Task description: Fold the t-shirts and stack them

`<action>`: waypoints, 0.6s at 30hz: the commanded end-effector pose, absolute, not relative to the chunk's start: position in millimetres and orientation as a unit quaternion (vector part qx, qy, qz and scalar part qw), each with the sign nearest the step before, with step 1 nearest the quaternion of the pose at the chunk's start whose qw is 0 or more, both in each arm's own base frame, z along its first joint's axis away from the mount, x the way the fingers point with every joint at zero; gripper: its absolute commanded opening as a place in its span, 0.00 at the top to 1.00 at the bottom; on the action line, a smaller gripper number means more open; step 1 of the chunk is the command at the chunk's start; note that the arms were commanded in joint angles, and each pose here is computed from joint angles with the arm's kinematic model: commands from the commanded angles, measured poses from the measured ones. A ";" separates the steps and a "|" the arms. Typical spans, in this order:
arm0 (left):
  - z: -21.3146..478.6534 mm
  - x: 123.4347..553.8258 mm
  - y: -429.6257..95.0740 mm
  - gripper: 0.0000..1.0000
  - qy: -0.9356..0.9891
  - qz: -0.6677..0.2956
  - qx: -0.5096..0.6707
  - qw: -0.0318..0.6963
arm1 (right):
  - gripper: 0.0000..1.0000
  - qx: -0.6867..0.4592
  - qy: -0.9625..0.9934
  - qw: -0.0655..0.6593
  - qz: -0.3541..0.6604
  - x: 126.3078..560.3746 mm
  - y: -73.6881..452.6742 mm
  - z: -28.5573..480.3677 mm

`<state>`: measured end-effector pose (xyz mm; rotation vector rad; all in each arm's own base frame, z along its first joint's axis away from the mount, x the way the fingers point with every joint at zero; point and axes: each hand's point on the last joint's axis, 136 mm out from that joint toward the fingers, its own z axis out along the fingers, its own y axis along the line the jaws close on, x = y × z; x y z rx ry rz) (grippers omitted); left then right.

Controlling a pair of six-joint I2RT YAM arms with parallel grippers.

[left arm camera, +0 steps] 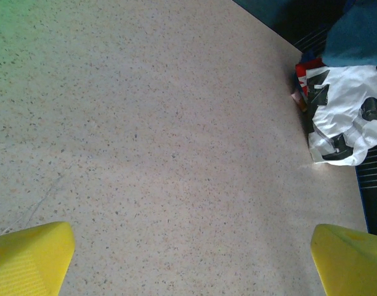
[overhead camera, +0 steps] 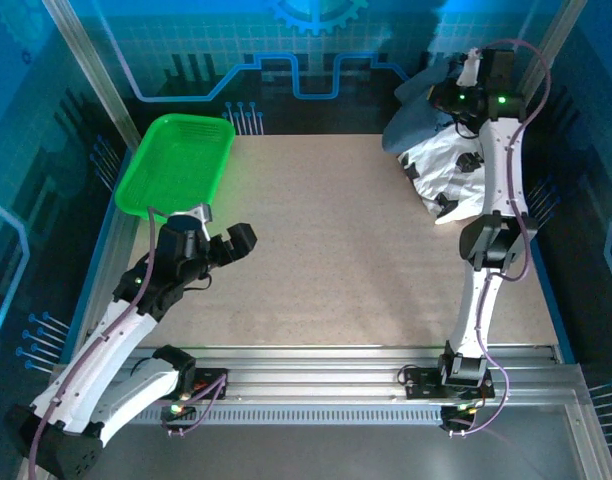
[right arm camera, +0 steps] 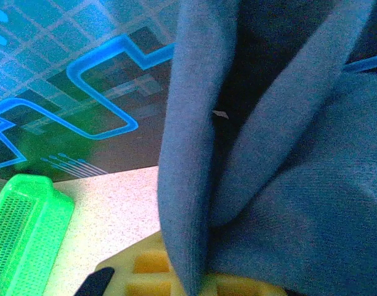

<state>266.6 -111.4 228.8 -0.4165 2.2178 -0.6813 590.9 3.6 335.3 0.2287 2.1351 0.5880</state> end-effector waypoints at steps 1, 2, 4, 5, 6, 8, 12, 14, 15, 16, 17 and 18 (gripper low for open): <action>233.5 268.9 -113.3 0.01 0.865 -0.277 -0.157 0.388 | 1.00 0.073 0.837 0.482 0.249 573.1 -8.5 379.4; 232.8 269.1 -113.4 0.01 0.865 -0.277 -0.158 0.388 | 1.00 0.080 0.836 0.481 0.251 570.8 -16.1 377.5; 231.8 268.9 -113.3 0.01 0.865 -0.278 -0.160 0.387 | 1.00 0.089 0.836 0.479 0.252 566.7 -26.0 374.1; 231.7 268.9 -113.3 0.01 0.865 -0.278 -0.161 0.386 | 1.00 0.093 0.837 0.476 0.255 564.0 -30.2 370.9; 230.6 268.9 -113.3 0.01 0.865 -0.279 -0.163 0.385 | 1.00 0.097 0.837 0.473 0.257 561.6 -33.4 368.0; 229.6 268.8 -113.5 0.01 0.864 -0.281 -0.167 0.383 | 1.00 0.104 0.841 0.465 0.257 554.3 -39.5 359.8; 227.3 269.0 -114.8 0.01 0.863 -0.286 -0.171 0.379 | 1.00 0.130 0.847 0.448 0.255 539.1 -55.0 337.8; 225.8 268.5 -115.8 0.01 0.863 -0.288 -0.172 0.376 | 1.00 0.152 0.847 0.437 0.260 530.5 -66.6 323.8; 225.7 268.6 -115.6 0.01 0.863 -0.289 -0.173 0.376 | 1.00 0.160 0.848 0.433 0.262 526.4 -70.7 318.0; 225.5 268.3 -115.9 0.01 0.863 -0.289 -0.173 0.376 | 1.00 0.166 0.848 0.429 0.263 521.7 -74.2 311.8; 225.1 268.2 -115.8 0.01 0.864 -0.289 -0.174 0.375 | 1.00 0.174 0.850 0.424 0.260 517.2 -78.4 304.4; 225.1 268.2 -115.9 0.01 0.864 -0.289 -0.174 0.375 | 1.00 0.182 0.851 0.421 0.258 513.6 -82.5 298.1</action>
